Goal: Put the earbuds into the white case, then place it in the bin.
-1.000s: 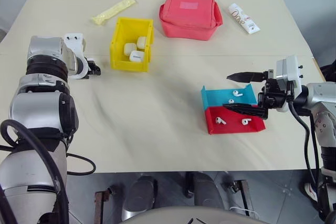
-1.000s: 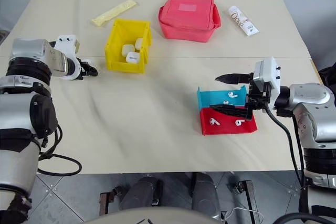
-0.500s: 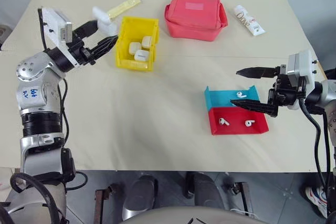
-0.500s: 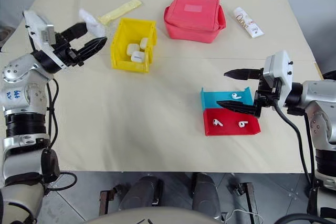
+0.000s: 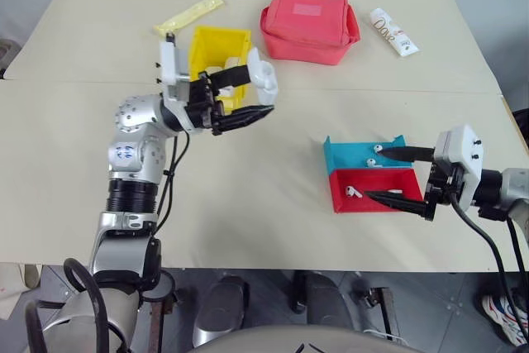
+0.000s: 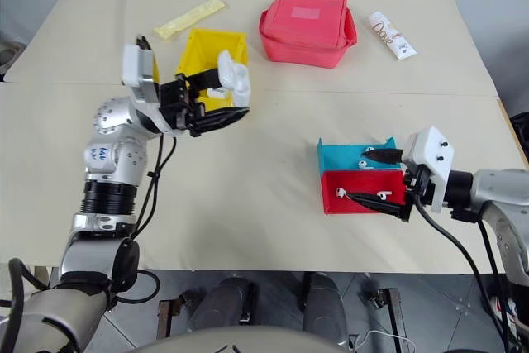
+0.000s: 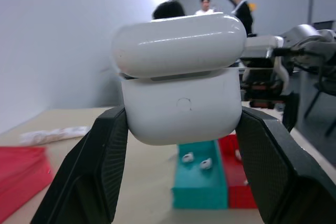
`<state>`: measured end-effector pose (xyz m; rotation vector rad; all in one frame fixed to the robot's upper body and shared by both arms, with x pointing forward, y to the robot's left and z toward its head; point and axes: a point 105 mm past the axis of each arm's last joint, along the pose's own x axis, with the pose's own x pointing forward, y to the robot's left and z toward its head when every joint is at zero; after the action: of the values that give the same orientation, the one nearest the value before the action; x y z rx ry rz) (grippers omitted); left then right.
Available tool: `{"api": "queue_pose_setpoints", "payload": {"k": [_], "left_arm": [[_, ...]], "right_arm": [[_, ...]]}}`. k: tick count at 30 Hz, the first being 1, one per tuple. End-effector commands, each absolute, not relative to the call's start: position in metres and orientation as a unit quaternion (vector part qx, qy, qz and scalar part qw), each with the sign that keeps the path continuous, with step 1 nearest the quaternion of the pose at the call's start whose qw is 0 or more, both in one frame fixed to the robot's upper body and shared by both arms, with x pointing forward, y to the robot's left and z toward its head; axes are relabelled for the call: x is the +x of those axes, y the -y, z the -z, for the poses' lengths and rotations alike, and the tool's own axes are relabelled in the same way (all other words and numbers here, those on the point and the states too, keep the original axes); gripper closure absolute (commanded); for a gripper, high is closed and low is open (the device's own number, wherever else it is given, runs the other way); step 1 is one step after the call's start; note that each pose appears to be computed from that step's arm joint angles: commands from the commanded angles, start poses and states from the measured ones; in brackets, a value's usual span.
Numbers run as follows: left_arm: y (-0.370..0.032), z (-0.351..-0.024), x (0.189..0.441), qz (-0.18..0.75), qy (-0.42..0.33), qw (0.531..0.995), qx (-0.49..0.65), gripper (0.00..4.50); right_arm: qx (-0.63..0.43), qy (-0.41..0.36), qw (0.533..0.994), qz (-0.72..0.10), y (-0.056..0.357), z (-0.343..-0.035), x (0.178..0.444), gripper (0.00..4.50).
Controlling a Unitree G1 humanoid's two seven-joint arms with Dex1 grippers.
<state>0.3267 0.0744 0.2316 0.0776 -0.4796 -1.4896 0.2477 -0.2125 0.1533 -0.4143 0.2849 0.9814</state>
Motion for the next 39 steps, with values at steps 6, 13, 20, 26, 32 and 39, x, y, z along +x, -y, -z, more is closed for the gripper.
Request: {"api": "queue_pose_setpoints", "payload": {"k": [6, 13, 20, 26, 32, 39], "left_arm": [[-0.044, -0.216, 0.288, 0.752, 0.215, 0.623, 0.028, 1.76], [-0.040, -0.205, 0.280, 0.763, 0.203, 0.614, 0.022, 1.76], [-0.039, -0.204, 0.277, 0.759, 0.206, 0.617, 0.016, 1.76], [-0.039, -0.201, 0.271, 0.759, 0.209, 0.616, 0.011, 1.76], [-0.039, -0.196, 0.264, 0.758, 0.205, 0.619, 0.008, 1.76], [-0.039, -0.194, 0.258, 0.757, 0.204, 0.621, 0.003, 1.76]], "right_arm": [[-0.265, -0.182, 0.857, -0.404, 0.230, -0.146, 0.229, 0.00], [-0.274, -0.212, 0.851, -0.394, 0.233, -0.148, 0.220, 0.40], [-0.304, -0.223, 0.840, -0.390, 0.231, -0.155, 0.222, 0.92], [-0.328, -0.238, 0.826, -0.392, 0.230, -0.155, 0.224, 1.10], [-0.363, -0.259, 0.799, -0.402, 0.227, -0.155, 0.228, 1.47], [-0.401, -0.296, 0.757, -0.422, 0.226, -0.147, 0.233, 1.47]]}}
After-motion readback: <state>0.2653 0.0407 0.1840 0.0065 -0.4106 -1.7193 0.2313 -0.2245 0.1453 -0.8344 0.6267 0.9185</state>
